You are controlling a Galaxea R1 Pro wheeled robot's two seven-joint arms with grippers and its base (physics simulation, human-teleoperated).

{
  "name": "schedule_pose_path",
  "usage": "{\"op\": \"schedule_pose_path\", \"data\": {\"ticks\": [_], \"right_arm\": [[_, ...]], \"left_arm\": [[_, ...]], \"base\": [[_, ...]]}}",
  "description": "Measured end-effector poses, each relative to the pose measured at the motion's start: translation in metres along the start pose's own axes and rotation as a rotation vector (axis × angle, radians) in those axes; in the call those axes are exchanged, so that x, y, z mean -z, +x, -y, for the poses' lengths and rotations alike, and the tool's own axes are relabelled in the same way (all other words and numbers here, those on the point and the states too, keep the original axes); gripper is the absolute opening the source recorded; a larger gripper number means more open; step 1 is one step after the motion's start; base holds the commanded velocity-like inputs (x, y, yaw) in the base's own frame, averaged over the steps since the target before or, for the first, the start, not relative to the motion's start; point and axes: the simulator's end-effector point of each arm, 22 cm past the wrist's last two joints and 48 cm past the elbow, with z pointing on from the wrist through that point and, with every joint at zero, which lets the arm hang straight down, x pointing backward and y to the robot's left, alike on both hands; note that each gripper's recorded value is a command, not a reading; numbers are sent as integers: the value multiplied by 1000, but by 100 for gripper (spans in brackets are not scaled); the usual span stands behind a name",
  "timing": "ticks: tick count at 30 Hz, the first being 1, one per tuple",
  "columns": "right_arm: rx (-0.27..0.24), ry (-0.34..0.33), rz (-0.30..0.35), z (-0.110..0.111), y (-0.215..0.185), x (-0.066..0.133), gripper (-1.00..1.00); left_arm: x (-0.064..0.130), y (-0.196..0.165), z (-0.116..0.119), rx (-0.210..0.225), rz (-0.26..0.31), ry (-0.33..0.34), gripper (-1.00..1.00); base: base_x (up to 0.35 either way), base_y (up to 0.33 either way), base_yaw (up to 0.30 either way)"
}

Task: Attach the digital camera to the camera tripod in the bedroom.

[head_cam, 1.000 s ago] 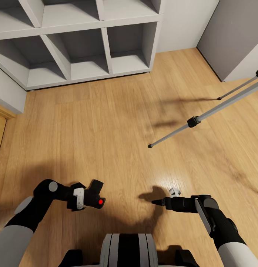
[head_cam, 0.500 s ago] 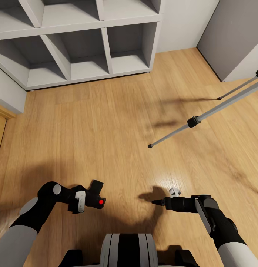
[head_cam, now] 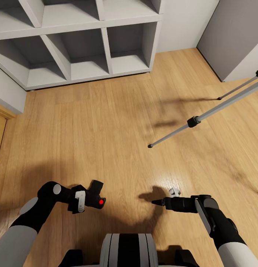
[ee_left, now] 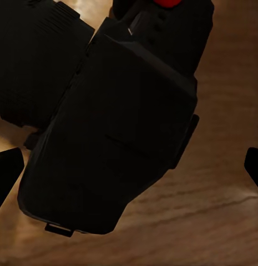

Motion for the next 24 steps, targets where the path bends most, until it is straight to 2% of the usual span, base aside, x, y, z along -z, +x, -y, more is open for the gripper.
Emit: {"op": "schedule_pose_path", "data": {"ticks": [7,9,17,24], "right_arm": [[3,0,3,0,-1,0,100],[25,-1,22,0,-5,0,100],[32,-2,27,-1,-6,-1,100],[33,-3,28,-1,-6,-1,100]], "left_arm": [[0,0,0,0,0,0,100],[0,1,0,-1,-3,0,100],[-1,12,-6,-25,-58,-27,100],[-3,12,-19,-39,-79,-93,100]], "base": [[0,0,0],[0,0,0],[0,0,0],[0,0,0]]}}
